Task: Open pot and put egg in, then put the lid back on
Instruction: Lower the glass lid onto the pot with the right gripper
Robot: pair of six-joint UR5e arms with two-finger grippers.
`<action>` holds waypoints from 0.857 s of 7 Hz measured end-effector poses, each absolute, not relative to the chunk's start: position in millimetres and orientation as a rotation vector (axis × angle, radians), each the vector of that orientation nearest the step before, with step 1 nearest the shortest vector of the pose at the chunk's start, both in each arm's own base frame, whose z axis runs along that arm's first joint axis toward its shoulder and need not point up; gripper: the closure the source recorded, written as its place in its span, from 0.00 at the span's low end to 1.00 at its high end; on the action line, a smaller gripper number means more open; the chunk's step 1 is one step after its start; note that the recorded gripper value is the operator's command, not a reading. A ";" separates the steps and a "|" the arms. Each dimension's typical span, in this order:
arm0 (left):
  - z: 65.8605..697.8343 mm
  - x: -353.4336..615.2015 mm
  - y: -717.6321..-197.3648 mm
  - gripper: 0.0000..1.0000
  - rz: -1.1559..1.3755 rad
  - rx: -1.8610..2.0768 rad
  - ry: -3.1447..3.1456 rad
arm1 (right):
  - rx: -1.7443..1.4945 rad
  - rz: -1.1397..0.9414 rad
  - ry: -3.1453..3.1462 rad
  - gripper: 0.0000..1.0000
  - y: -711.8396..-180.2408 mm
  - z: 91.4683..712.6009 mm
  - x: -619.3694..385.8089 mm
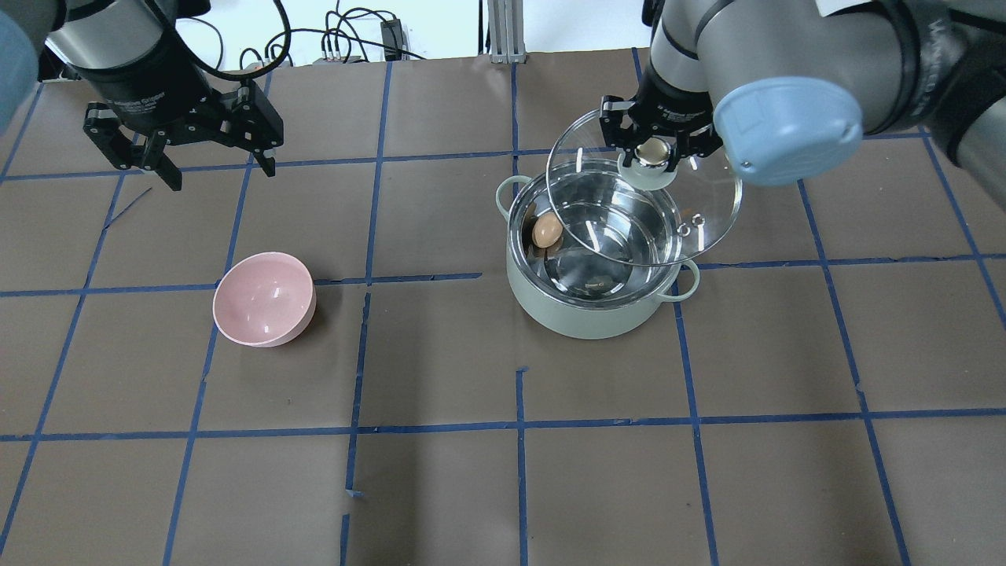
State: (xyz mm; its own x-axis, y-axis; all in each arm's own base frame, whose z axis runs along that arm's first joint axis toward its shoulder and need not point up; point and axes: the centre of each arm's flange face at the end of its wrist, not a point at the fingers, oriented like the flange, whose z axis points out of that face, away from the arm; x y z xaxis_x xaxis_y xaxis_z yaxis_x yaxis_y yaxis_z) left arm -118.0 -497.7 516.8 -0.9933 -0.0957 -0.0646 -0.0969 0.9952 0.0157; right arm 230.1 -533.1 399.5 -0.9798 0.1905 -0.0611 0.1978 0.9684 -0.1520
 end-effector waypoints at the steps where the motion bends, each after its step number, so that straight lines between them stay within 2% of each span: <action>1: 518.9 -121.5 -493.6 0.00 0.025 -0.091 3.077 | 0.304 -0.210 3.047 0.61 -529.2 390.7 234.4; 6: 528.3 -100.0 -490.5 0.00 -0.001 -0.067 3.113 | 0.324 -0.135 3.023 0.61 -521.5 372.7 237.4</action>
